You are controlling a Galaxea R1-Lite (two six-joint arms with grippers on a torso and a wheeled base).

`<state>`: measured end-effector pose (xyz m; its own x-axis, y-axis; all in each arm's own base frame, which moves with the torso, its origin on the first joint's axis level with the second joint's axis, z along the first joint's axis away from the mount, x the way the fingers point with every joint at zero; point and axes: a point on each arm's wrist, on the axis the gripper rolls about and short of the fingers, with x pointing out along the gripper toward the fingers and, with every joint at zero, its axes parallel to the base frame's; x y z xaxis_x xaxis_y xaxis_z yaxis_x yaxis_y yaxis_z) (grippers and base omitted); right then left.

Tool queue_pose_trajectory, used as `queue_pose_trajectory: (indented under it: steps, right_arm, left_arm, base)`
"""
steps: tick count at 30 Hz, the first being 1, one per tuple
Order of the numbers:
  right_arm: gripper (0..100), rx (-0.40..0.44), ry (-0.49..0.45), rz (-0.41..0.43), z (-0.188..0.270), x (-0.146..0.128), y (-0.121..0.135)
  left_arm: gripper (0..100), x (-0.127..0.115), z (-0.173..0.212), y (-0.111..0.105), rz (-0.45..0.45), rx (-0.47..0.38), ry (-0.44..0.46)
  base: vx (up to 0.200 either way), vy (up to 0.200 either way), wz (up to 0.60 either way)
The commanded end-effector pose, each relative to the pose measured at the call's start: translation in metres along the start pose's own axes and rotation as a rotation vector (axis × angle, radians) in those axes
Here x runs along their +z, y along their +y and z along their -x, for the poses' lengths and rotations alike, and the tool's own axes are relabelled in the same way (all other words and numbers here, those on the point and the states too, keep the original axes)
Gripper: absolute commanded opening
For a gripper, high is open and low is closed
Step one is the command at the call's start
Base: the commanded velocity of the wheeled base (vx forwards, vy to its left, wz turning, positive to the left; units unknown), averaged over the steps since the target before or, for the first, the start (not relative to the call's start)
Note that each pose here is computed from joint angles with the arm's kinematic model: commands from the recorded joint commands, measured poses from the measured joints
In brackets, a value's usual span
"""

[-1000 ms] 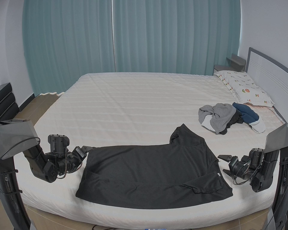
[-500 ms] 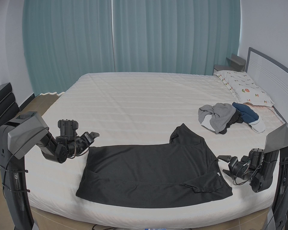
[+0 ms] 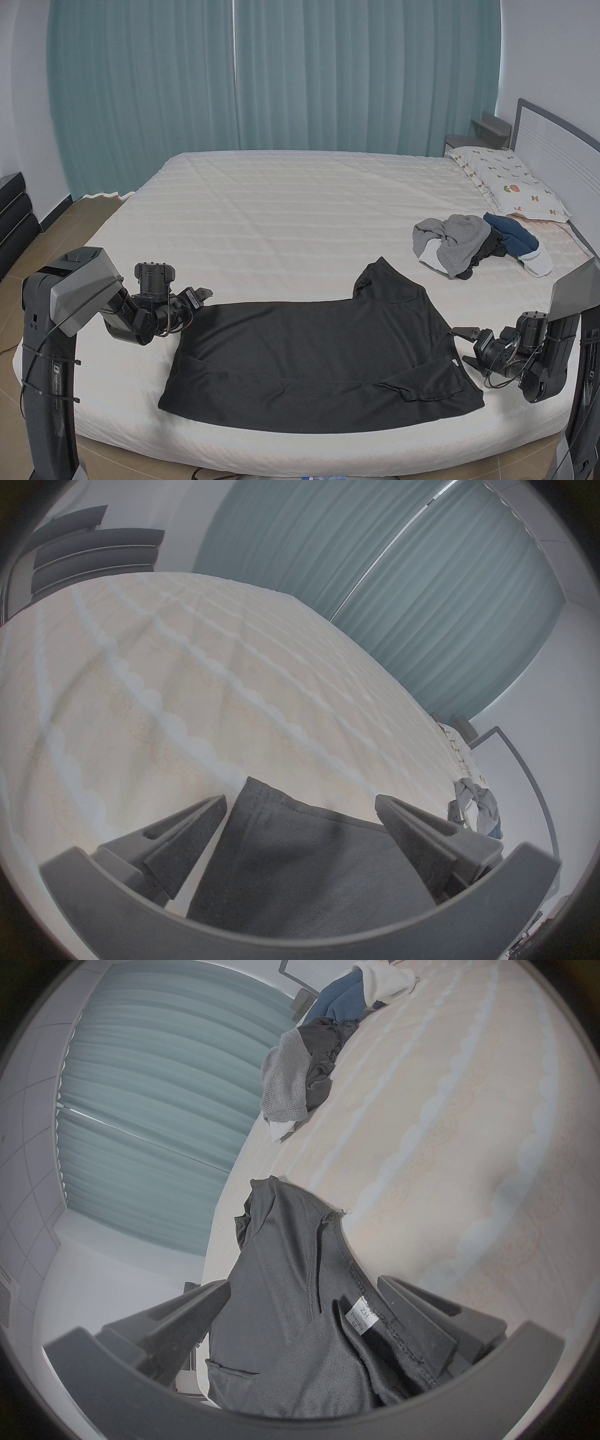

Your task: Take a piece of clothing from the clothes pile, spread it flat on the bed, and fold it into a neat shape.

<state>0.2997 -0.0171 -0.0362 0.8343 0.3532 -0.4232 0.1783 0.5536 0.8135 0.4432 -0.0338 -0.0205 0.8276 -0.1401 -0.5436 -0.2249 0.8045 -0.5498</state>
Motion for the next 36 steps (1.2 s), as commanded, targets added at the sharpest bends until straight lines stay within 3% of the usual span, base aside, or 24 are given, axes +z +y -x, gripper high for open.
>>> queue_pose_trajectory:
  steps: [1,11,12,21,25,33,36]
  right_arm:
    - [100,0.007,-0.005,0.006,0.0,0.0,0.001]
    - [100,-0.001,0.003,0.035,0.0,-0.002,-0.002]
    - [100,-0.001,0.003,0.035,0.0,-0.002,-0.002]
    - [100,0.0,0.0,0.037,-0.001,-0.001,-0.002]
    - [100,0.002,-0.017,0.048,-0.004,0.001,-0.001]
    - [100,0.111,-0.117,0.179,-0.018,0.025,0.042]
    - [100,0.113,-0.112,0.235,-0.028,0.035,0.057]
  left_arm:
    - [100,-0.003,-0.005,0.003,-0.001,0.019,-0.005]
    - [100,-0.002,-0.01,0.001,-0.004,0.03,-0.025]
    - [0,-0.003,-0.01,0.002,-0.003,0.031,-0.024]
    - [0,0.0,-0.011,0.005,0.01,0.049,-0.042]
    - [0,0.007,-0.008,0.004,0.086,0.07,-0.089]
    - [0,0.021,0.008,0.004,0.163,0.061,-0.12]
    - [0,0.019,0.008,0.005,0.175,0.062,-0.112]
  base:
    - [0.0,0.0,0.0]
    - [0.0,0.0,0.0]
    - [0.0,0.0,0.0]
    - [0.0,0.0,0.0]
    - [0.0,0.0,0.0]
    - [0.0,0.0,0.0]
    - [0.0,0.0,0.0]
